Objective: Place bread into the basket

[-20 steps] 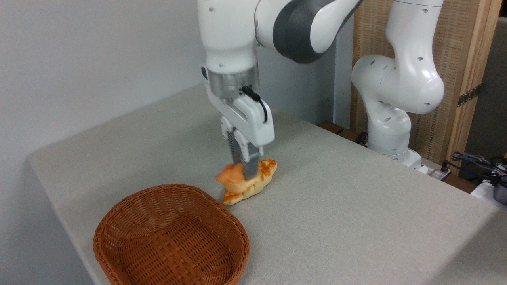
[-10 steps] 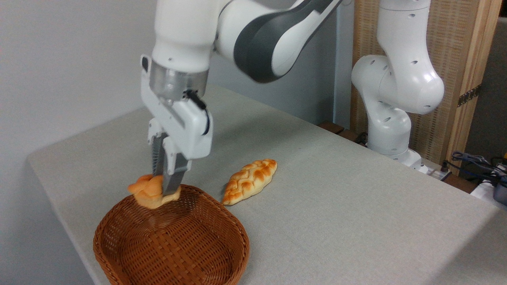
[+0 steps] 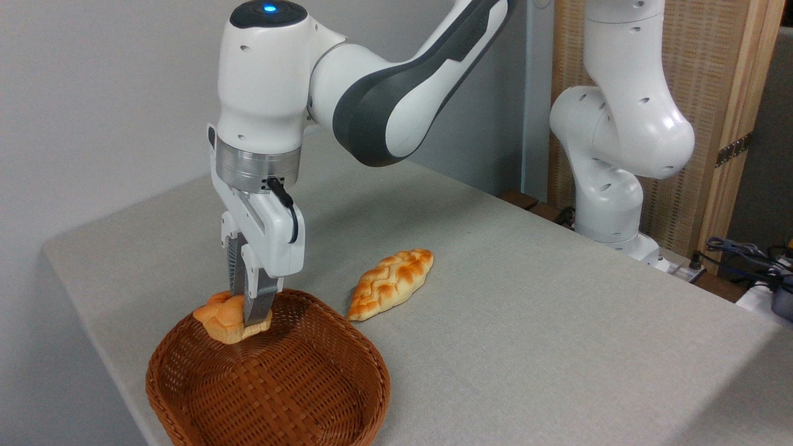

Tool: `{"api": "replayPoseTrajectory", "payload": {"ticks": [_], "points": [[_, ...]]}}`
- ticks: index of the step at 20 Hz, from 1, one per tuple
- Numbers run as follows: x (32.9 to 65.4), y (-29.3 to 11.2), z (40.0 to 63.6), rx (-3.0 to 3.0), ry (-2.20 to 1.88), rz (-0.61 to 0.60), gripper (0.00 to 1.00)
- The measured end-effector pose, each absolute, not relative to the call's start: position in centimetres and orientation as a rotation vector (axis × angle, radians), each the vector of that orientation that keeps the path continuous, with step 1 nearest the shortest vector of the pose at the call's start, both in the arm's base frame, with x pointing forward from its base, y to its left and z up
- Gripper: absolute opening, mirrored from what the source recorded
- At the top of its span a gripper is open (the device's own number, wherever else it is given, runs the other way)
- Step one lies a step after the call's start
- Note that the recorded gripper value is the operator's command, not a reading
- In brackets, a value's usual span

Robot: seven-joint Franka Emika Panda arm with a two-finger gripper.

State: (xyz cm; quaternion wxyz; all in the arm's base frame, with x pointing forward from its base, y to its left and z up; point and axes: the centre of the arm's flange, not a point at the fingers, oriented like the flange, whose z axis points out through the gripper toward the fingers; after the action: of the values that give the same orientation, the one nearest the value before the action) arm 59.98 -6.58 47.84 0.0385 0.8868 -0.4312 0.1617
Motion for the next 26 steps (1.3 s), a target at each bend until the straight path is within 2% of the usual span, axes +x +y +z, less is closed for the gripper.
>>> {"api": "replayPoseTrajectory", "payload": {"ticks": [13,17,20,24,26], "points": [[60.1,-6.5,48.1,2.721,-1.321,0.504,1.00],[59.8,-6.2,49.0,2.717,-1.319,0.491,1.00],[58.3,-4.7,51.4,2.700,-1.293,0.389,1.00],[55.8,-1.5,58.4,2.706,-1.186,0.243,1.00],[55.2,-0.9,60.1,2.768,-1.159,0.180,1.00]]}}
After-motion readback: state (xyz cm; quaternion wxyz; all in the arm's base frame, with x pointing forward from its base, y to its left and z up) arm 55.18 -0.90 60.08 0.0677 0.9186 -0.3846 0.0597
